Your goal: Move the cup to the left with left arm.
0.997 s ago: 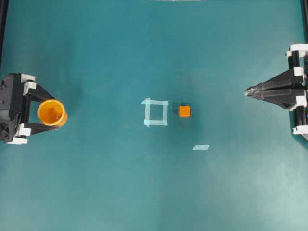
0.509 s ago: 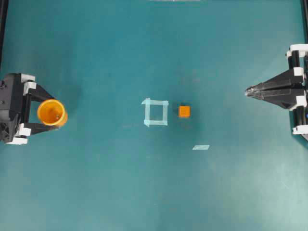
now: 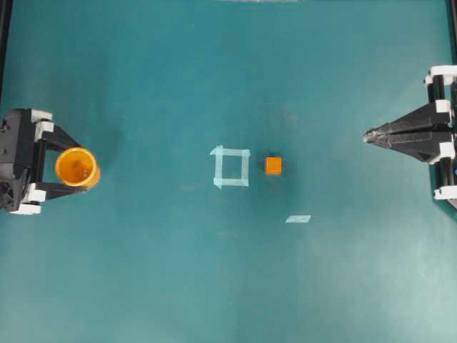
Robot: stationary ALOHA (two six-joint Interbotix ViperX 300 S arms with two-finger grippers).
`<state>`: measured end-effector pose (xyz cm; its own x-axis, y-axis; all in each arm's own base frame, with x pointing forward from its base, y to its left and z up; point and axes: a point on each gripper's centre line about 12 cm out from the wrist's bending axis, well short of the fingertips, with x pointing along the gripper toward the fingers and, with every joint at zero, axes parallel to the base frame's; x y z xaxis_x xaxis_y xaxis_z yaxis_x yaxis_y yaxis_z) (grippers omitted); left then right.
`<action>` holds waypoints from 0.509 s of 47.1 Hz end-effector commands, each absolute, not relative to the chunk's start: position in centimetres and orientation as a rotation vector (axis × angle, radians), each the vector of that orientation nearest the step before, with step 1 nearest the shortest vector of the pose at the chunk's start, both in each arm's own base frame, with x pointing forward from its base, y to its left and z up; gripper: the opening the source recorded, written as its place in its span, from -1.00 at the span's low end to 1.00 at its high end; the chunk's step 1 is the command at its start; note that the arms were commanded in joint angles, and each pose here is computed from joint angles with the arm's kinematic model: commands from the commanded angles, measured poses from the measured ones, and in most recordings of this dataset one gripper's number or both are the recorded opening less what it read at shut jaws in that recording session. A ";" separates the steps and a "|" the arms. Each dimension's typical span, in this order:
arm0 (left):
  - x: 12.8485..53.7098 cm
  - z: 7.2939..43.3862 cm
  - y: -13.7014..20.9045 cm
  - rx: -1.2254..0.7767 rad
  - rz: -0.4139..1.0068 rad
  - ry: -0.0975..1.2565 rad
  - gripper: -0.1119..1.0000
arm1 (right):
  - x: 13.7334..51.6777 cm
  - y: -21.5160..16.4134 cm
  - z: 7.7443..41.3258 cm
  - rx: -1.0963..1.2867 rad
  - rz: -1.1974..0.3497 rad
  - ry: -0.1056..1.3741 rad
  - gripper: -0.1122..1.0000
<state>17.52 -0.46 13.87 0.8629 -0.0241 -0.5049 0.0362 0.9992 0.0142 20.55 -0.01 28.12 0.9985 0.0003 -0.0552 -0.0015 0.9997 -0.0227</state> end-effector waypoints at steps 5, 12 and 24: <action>17.8 14.2 -0.4 0.020 -0.028 0.515 0.36 | 20.8 0.0 29.0 -0.023 0.001 0.034 -0.81; 17.8 14.1 -0.4 0.020 -0.028 0.518 0.36 | 20.8 0.0 28.9 -0.024 0.001 0.035 -0.81; 17.8 14.1 -0.4 0.021 -0.028 0.520 0.36 | 20.8 0.0 28.9 -0.023 0.001 0.035 -0.81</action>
